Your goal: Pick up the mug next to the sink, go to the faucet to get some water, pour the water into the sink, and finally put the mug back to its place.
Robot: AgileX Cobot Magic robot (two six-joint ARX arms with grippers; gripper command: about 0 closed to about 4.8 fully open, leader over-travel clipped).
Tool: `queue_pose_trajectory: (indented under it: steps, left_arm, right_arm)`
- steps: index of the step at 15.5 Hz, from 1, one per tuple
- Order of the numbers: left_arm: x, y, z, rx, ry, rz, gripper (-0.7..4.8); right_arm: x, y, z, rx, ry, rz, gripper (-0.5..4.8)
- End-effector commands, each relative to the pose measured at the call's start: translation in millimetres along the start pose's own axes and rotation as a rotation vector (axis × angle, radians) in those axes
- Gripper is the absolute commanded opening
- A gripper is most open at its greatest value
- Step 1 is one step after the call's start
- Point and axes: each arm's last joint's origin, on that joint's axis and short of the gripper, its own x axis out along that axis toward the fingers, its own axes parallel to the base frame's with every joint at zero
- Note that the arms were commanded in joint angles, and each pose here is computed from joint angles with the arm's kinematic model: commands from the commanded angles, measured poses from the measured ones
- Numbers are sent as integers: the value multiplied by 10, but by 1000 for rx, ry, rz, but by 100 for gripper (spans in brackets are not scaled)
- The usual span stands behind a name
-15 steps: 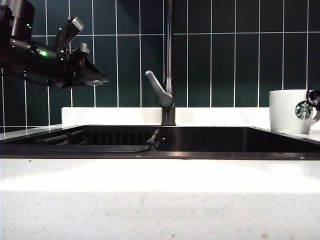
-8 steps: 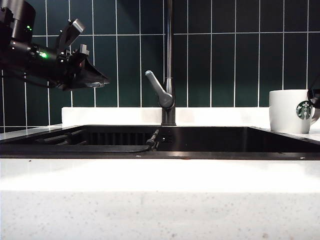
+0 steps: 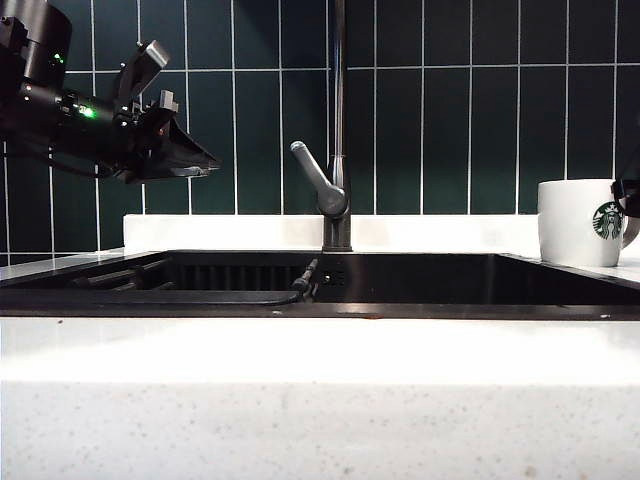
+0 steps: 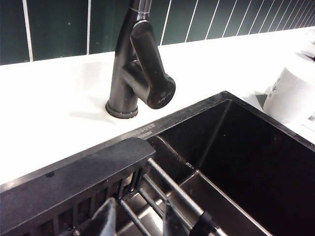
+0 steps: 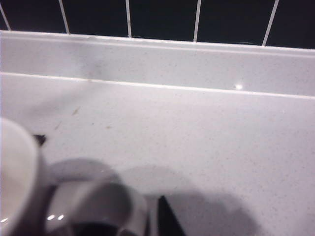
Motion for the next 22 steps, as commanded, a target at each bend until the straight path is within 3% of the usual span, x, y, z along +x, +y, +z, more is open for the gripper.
queue_pose_trajectory:
  steps: [1, 4, 6, 9, 15, 17, 22]
  left_arm:
    - [1, -18, 21, 3, -6, -33, 120]
    - [1, -18, 21, 4, -6, -33, 120]
    - [1, -18, 21, 3, -6, -33, 120]
    - [1, -22, 21, -9, -6, -49, 120]
    - [20, -31, 159, -25, -31, -118, 121]
    - [47, -12, 343, 9, -66, -120, 121]
    - [228, 139, 504, 17, -70, -126, 122]
  right_arm:
    - [51, -12, 3, -1, -16, 2, 118]
    - [52, -20, 17, -4, -23, -1, 30]
    - [52, -18, 18, -3, -23, 0, -1]
    - [38, -9, 66, -9, -46, 18, -1]
    - [-181, 37, 515, -15, -178, 20, -1]
    - [-249, 180, 726, 21, -224, 90, -1]
    - [-185, 784, 1180, 33, -168, 303, -1]
